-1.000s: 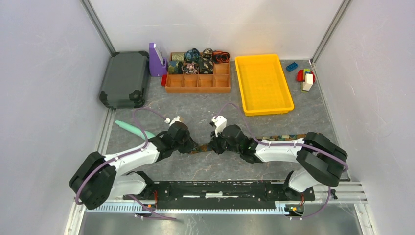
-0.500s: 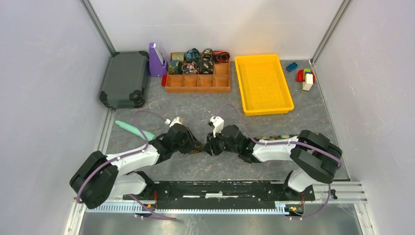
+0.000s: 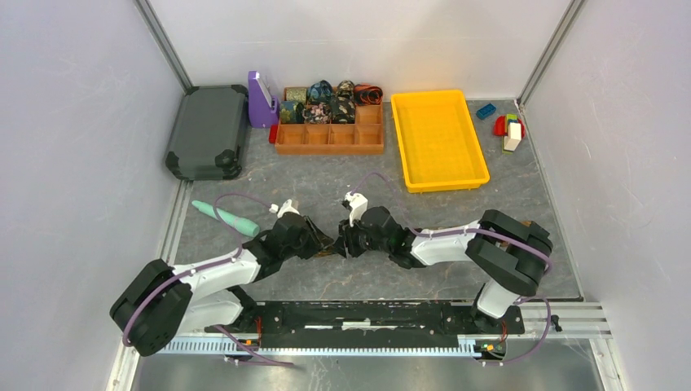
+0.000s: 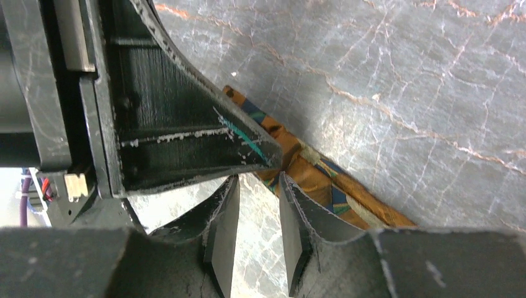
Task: Roll the ties
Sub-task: Roll the tie at the center of the board.
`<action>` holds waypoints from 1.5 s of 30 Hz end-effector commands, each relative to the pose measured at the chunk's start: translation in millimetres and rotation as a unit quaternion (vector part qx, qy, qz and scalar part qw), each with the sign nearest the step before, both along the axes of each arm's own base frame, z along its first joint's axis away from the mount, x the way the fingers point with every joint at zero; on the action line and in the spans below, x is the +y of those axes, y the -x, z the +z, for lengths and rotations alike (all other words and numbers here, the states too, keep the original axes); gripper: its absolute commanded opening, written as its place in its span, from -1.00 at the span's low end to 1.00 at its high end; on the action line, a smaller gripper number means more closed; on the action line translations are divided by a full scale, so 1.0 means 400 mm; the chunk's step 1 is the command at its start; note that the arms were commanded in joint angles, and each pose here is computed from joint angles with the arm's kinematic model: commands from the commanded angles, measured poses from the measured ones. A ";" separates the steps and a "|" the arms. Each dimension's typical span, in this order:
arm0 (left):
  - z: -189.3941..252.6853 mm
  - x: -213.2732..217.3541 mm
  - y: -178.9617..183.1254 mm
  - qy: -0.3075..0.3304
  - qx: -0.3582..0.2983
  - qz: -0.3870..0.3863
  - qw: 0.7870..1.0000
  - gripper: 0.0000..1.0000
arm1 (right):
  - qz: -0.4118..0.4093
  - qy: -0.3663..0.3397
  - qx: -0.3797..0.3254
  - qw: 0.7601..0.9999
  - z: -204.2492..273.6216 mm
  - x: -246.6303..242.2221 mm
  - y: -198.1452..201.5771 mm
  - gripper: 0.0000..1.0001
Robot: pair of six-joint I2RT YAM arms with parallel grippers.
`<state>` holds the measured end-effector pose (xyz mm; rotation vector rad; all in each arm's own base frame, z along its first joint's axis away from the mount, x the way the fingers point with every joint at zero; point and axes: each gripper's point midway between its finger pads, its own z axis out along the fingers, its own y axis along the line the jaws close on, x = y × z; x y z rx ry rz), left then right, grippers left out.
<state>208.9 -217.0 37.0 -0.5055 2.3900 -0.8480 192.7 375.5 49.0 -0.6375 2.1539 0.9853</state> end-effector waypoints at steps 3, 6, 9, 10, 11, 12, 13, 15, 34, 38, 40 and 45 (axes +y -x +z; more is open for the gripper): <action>0.031 -0.001 -0.011 0.029 -0.020 0.021 0.999 -0.36 | -0.020 -0.030 -0.003 0.999 0.043 0.049 -0.041 -0.27; 0.034 0.001 -0.011 0.030 -0.023 0.022 0.999 -0.39 | -0.025 -0.022 0.003 0.999 0.027 0.051 -0.046 -0.28; 0.039 -0.002 -0.013 0.033 -0.024 0.022 0.999 -0.40 | -0.030 -0.013 0.008 0.999 0.006 0.047 -0.048 -0.31; 0.039 -0.002 -0.012 0.033 -0.024 0.021 0.999 -0.40 | -0.031 -0.009 0.009 0.999 0.000 0.045 -0.048 -0.32; 0.040 -0.003 -0.012 0.033 -0.024 0.020 0.999 -0.41 | -0.033 -0.006 0.009 0.999 -0.006 0.042 -0.049 -0.34; 0.041 -0.004 -0.012 0.034 -0.024 0.019 0.999 -0.41 | -0.034 -0.004 0.009 0.999 -0.010 0.041 -0.049 -0.35; 0.042 -0.005 -0.012 0.034 -0.024 0.018 0.999 -0.41 | -0.036 0.001 0.008 0.999 -0.017 0.037 -0.051 -0.36; 0.047 -0.008 -0.012 0.036 -0.025 0.016 0.999 -0.42 | -0.043 0.012 0.010 0.999 -0.030 0.028 -0.054 -0.37; 0.074 0.090 -0.002 -0.083 -0.046 0.015 0.995 -0.56 | -0.055 0.046 0.030 0.997 -0.094 -0.014 -0.035 -0.49; 0.034 0.076 0.008 -0.082 -0.025 0.001 0.996 -0.62 | -0.056 0.046 0.030 0.997 -0.094 -0.017 -0.034 -0.50; 0.012 0.078 0.017 -0.087 -0.015 -0.002 0.996 -0.66 | -0.056 0.048 0.030 0.997 -0.095 -0.019 -0.033 -0.51; -0.018 0.091 0.031 -0.096 -0.005 -0.002 0.995 -0.70 | -0.057 0.045 0.026 0.997 -0.085 -0.018 -0.036 -0.51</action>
